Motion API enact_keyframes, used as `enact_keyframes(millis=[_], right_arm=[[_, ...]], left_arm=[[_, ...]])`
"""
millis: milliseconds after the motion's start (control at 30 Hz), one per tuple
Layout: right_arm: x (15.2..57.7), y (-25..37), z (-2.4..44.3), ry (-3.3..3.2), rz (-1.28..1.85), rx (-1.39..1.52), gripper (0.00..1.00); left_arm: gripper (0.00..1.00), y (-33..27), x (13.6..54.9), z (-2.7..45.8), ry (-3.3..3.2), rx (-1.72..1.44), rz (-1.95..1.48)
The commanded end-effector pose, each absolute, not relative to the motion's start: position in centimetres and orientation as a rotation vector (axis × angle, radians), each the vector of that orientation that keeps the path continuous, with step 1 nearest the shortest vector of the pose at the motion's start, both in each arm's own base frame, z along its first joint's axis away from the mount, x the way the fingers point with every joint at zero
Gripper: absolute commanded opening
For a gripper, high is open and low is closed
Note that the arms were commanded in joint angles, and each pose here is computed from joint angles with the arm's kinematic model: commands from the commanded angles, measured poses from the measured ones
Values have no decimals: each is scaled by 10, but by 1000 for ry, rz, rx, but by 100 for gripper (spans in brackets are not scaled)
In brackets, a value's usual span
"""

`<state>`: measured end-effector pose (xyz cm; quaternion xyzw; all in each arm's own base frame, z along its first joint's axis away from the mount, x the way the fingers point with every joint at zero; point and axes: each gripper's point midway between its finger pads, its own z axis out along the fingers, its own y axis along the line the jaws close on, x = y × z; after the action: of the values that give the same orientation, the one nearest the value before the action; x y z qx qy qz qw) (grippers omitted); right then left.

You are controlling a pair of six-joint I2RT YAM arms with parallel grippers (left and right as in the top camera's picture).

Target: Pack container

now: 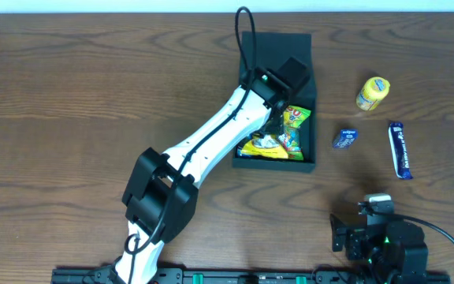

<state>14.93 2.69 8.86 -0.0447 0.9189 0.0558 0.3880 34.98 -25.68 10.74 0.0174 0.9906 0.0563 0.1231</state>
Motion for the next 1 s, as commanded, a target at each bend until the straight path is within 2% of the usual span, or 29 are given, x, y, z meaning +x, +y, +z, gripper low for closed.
enact_keyframes(millis=[0, 700, 733, 967], right_arm=[[149, 25, 86, 2342, 135, -98, 99], [149, 25, 86, 2342, 135, -98, 99], [149, 25, 86, 2342, 135, -98, 99], [149, 25, 86, 2342, 135, -98, 99]], left_arm=[[90, -246, 353, 105, 2861, 13, 231], [95, -252, 346, 77, 2870, 72, 313], [98, -251, 347, 78, 2863, 72, 322], [95, -241, 352, 124, 2769, 51, 318]])
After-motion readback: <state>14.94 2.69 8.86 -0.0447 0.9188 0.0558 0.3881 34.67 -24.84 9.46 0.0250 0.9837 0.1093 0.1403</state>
